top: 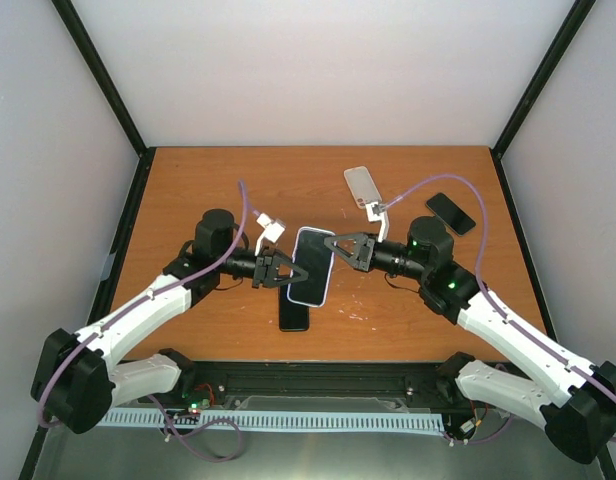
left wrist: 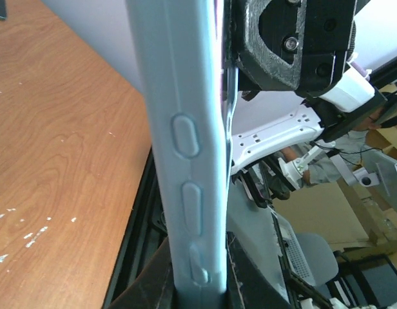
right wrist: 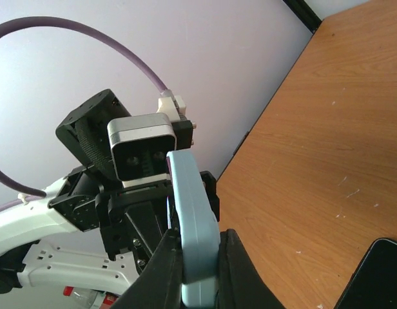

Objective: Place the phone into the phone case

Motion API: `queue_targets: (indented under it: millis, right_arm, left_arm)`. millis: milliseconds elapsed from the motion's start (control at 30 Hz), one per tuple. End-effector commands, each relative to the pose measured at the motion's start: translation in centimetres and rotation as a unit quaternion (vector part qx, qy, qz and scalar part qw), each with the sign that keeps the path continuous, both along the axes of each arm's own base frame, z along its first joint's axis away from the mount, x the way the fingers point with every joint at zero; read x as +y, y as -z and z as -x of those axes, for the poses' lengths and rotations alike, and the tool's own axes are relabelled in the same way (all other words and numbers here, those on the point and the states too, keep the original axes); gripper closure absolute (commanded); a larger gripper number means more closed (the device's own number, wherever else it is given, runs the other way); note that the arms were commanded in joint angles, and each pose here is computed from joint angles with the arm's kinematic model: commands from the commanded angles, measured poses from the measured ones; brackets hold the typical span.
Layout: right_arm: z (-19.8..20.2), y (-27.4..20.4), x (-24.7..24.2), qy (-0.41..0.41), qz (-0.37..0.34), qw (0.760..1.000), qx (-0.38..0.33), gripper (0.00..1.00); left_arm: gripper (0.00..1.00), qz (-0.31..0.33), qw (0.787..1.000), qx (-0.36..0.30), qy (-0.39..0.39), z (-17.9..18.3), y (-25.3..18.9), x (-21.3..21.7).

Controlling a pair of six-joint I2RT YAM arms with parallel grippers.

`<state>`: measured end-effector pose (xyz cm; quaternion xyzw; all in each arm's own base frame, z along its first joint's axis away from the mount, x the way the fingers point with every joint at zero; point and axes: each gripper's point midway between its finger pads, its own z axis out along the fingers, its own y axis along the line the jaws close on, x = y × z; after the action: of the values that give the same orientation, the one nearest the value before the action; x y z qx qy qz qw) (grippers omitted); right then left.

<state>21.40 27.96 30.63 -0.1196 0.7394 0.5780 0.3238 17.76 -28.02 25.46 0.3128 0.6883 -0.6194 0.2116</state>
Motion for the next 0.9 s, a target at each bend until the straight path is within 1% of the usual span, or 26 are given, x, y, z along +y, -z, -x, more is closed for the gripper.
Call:
queue_targets:
  millis: [0,100,167,200,233,267,300,400,433,500,600,733,800,833,867]
  right_arm:
    - [1.1,-1.9,-0.2,-0.002,-0.023,1.000,0.017,0.97]
    - [0.6,-1.5,-0.7,0.022,-0.015,0.999,0.040,0.97]
    - [0.5,-1.3,-0.7,0.024,-0.018,0.999,0.045,0.97]
    - [0.6,-1.1,-0.6,0.018,-0.018,0.999,0.045,0.90]
    - [0.7,-0.8,-0.4,0.012,-0.016,0.999,0.047,0.78]
    - [0.9,-0.6,-0.3,0.006,-0.017,0.999,0.045,0.69]
    - [1.1,-0.3,-0.2,-0.001,-0.020,0.999,0.044,0.61]
    - [1.6,0.6,-0.1,-0.015,-0.026,0.999,0.041,0.43]
    - [1.8,1.0,-0.2,-0.017,-0.023,0.999,0.040,0.39]
    - [2.0,1.9,0.0,-0.026,-0.012,0.999,0.037,0.34]
    - [2.3,3.1,0.3,-0.043,-0.004,0.998,0.045,0.32]
    - [2.7,3.5,0.7,-0.062,-0.016,0.997,0.048,0.36]
    - [2.8,3.5,0.8,-0.069,-0.016,0.996,0.049,0.41]
    - [2.9,3.5,0.8,-0.070,-0.016,0.996,0.050,0.46]
    - [2.9,3.5,0.8,-0.070,-0.016,0.996,0.050,0.54]
  left_arm:
    - [1.00,-0.040,0.995,-0.033,-0.088,-3.7,-0.2,0.1]
    - [1.00,-0.062,0.992,-0.030,-0.109,-4.6,0.4,0.3]
    - [1.00,-0.066,0.991,-0.028,-0.114,-4.7,0.3,0.3]
    - [1.00,-0.063,0.991,-0.028,-0.116,-4.8,0.1,0.3]
    - [1.00,-0.057,0.992,-0.026,-0.113,-4.7,-0.2,0.2]
    - [1.00,-0.047,0.993,-0.024,-0.110,-4.5,-0.7,0.1]
    - [1.00,-0.032,0.994,-0.021,-0.104,-4.3,-1.3,0.0]
    - [0.99,0.017,0.996,-0.011,-0.085,-3.2,-3.1,-0.1]
    - [1.00,0.027,0.996,-0.007,-0.084,-3.0,-3.5,-0.1]
    - [1.00,0.042,0.995,-0.003,-0.086,-2.8,-4.2,0.0]
    - [1.00,0.056,0.995,-0.007,-0.086,-2.8,-4.9,0.0]
    - [1.00,0.064,0.994,-0.008,-0.083,-2.9,-5.3,-0.1]
    - [1.00,0.067,0.994,-0.008,-0.085,-3.0,-5.5,-0.1]
    - [1.00,0.065,0.994,-0.008,-0.088,-3.1,-5.5,-0.1]
    - [1.00,0.061,0.994,-0.008,-0.095,-3.4,-5.3,-0.1]
